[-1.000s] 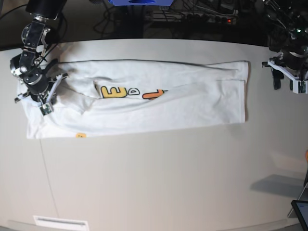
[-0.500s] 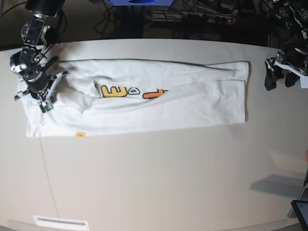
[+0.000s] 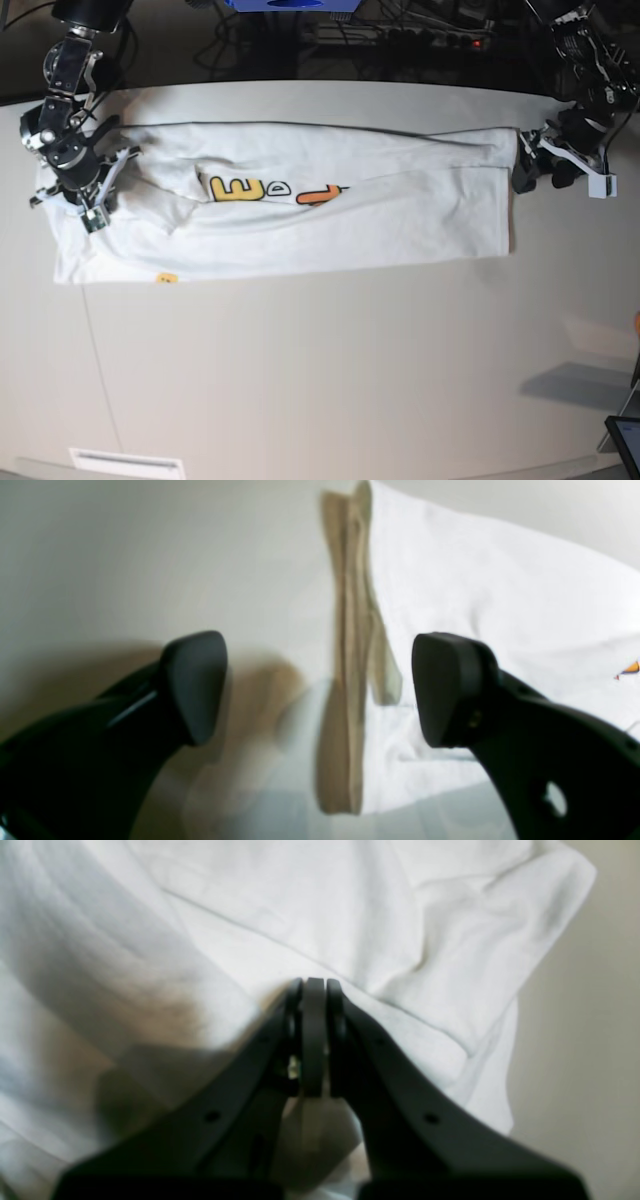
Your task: Fold the T-shirt properly
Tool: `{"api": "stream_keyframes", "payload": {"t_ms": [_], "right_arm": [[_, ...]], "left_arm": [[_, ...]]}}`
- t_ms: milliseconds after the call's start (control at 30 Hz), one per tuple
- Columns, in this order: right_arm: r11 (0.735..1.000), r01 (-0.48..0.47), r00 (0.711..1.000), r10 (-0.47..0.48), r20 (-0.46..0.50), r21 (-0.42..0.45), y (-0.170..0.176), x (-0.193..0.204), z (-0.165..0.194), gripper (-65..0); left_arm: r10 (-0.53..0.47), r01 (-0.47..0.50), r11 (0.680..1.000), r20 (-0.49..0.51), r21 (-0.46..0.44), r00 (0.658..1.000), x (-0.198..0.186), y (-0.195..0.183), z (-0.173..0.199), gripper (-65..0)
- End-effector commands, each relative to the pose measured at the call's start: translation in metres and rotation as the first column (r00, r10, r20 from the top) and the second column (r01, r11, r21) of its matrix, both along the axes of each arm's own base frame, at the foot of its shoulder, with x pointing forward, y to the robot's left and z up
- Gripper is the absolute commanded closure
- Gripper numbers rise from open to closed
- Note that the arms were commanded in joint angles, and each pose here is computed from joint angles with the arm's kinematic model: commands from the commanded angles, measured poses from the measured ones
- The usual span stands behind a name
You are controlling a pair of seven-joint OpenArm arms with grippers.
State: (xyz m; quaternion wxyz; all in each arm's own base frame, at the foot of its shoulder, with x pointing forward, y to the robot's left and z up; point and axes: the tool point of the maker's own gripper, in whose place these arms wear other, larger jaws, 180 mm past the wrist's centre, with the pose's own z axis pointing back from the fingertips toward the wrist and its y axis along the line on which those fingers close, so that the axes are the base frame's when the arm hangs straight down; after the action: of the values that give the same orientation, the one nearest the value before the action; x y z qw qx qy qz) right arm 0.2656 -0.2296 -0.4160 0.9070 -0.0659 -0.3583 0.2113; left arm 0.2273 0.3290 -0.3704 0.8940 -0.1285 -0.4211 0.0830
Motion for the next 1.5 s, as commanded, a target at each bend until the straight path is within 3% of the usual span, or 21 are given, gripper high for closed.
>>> {"api": "stream_keyframes", "payload": {"t_ms": [0, 167, 433, 667, 933, 1033, 1267, 1333, 1467], "right_arm": [[0.999, -0.005, 0.999, 0.004, -0.039, -0.031, -0.005, -0.006, -0.004, -1.6], [1.000, -0.005, 0.999, 0.004, -0.041, -0.031, -0.005, -0.006, -0.004, -1.6], [1.000, -0.005, 0.999, 0.004, -0.041, -0.031, -0.005, -0.006, -0.004, -1.6], [1.000, -0.004, 0.999, 0.002, -0.040, -0.031, -0.006, -0.007, -0.004, -1.6], [1.000, -0.004, 0.999, 0.002, -0.040, -0.031, -0.006, -0.007, -0.004, -1.6], [1.000, -0.004, 0.999, 0.002, -0.042, -0.031, -0.006, -0.007, -0.004, -1.6], [1.000, -0.004, 0.999, 0.002, -0.043, -0.030, -0.006, -0.007, -0.005, -1.6], [1.000, -0.003, 0.999, 0.002, -0.045, -0.030, -0.006, -0.008, -0.005, -1.6], [1.000, -0.003, 0.999, 0.002, -0.046, -0.029, -0.006, -0.008, -0.006, -1.6]], "left_arm": [[-0.003, 0.002, 1.000, 0.058, 0.014, 0.998, 0.012, 0.006, 0.016, -56.4], [0.014, -0.013, 1.000, 0.050, -0.026, 0.999, 0.019, 0.005, 0.006, -55.6], [-0.067, 0.067, 0.998, -0.039, 0.003, 0.997, 0.026, -0.028, -0.023, -55.6], [-0.132, 0.131, 0.991, -0.070, -0.024, 0.989, 0.024, -0.057, -0.036, -55.6], [-0.141, 0.139, 0.990, -0.070, -0.029, 0.988, 0.026, -0.061, -0.037, -54.9], [-0.139, 0.137, 0.990, -0.074, -0.033, 0.987, 0.025, -0.061, -0.039, -44.3], [-0.132, 0.130, 0.991, -0.071, -0.026, 0.989, 0.025, -0.057, -0.037, -5.4], [-0.134, 0.133, 0.991, -0.067, -0.020, 0.989, 0.026, -0.056, -0.035, -1.5], [-0.149, 0.149, 0.989, -0.052, 0.005, 0.987, 0.031, -0.057, -0.028, 0.0]]}}
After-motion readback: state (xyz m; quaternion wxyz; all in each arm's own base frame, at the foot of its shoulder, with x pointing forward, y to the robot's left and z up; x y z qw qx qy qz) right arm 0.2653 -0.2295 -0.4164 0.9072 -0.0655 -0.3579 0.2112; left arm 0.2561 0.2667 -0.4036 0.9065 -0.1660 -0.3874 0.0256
